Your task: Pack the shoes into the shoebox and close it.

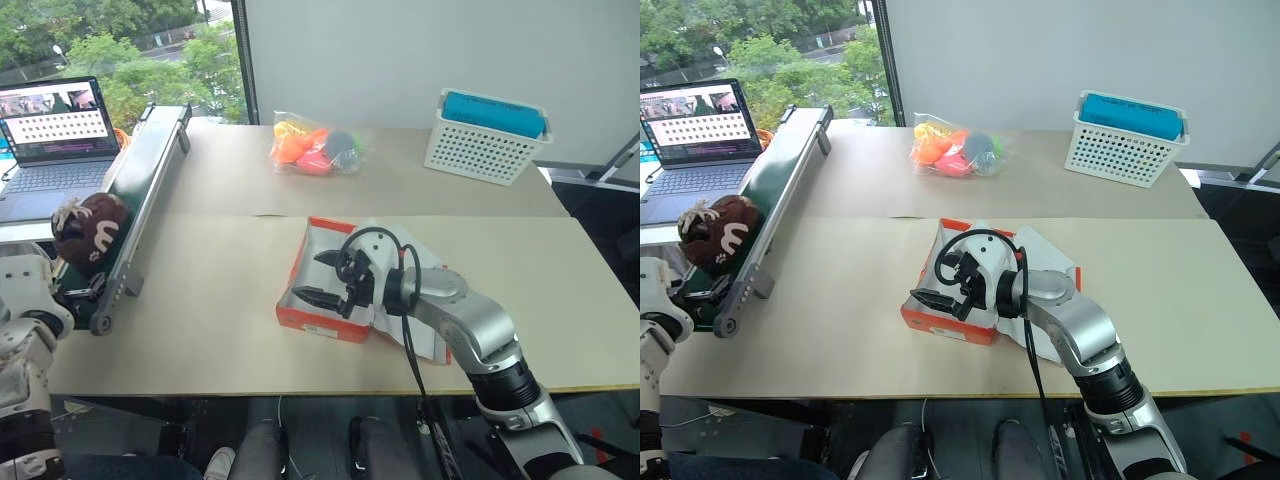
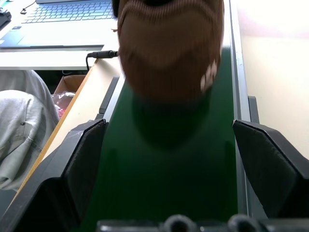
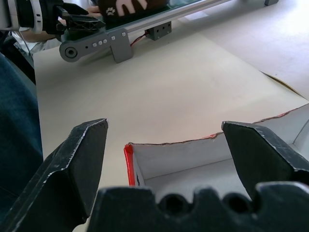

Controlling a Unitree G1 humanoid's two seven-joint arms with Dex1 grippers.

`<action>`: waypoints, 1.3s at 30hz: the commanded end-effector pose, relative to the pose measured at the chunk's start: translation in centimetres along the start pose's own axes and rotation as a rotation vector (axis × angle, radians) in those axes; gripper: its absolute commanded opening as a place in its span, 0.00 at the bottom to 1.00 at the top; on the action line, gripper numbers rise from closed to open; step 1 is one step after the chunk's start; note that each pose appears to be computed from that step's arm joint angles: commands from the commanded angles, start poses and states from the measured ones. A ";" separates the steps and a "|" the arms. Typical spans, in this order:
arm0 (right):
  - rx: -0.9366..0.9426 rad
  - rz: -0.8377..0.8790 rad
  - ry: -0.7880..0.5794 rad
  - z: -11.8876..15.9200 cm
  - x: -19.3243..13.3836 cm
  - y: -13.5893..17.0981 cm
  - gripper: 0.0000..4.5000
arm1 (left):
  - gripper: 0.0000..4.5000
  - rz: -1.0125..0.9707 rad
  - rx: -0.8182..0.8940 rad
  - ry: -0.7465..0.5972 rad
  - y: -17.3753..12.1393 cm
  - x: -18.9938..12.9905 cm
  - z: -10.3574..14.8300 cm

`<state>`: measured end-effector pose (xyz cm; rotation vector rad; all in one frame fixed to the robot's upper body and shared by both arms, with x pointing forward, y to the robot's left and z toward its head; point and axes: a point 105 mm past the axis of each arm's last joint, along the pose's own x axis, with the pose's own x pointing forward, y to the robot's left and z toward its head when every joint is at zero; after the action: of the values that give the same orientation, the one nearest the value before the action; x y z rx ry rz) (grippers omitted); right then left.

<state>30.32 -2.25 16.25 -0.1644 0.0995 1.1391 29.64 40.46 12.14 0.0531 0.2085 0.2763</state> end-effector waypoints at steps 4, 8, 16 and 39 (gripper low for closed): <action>-0.022 -0.019 -0.053 1.3 -0.3 -0.2 0.99 | 1.00 0.016 -0.054 -0.065 -0.2 0.8 1.4; -0.025 -0.027 -0.060 1.5 -0.3 -0.3 1.00 | 0.94 -0.048 -0.117 -0.056 -3.3 1.6 1.0; -0.030 -0.051 -0.082 2.4 -0.7 -1.0 1.00 | 0.70 -0.281 -0.304 -0.266 -9.7 0.5 6.9; 0.848 -0.114 -0.333 9.4 4.0 -4.7 1.00 | 0.70 -0.965 -0.449 -0.256 -28.5 -6.2 9.5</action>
<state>36.16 -0.17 23.99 0.7316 0.2888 0.9099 33.94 12.53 17.20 -0.4608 0.0208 -0.5527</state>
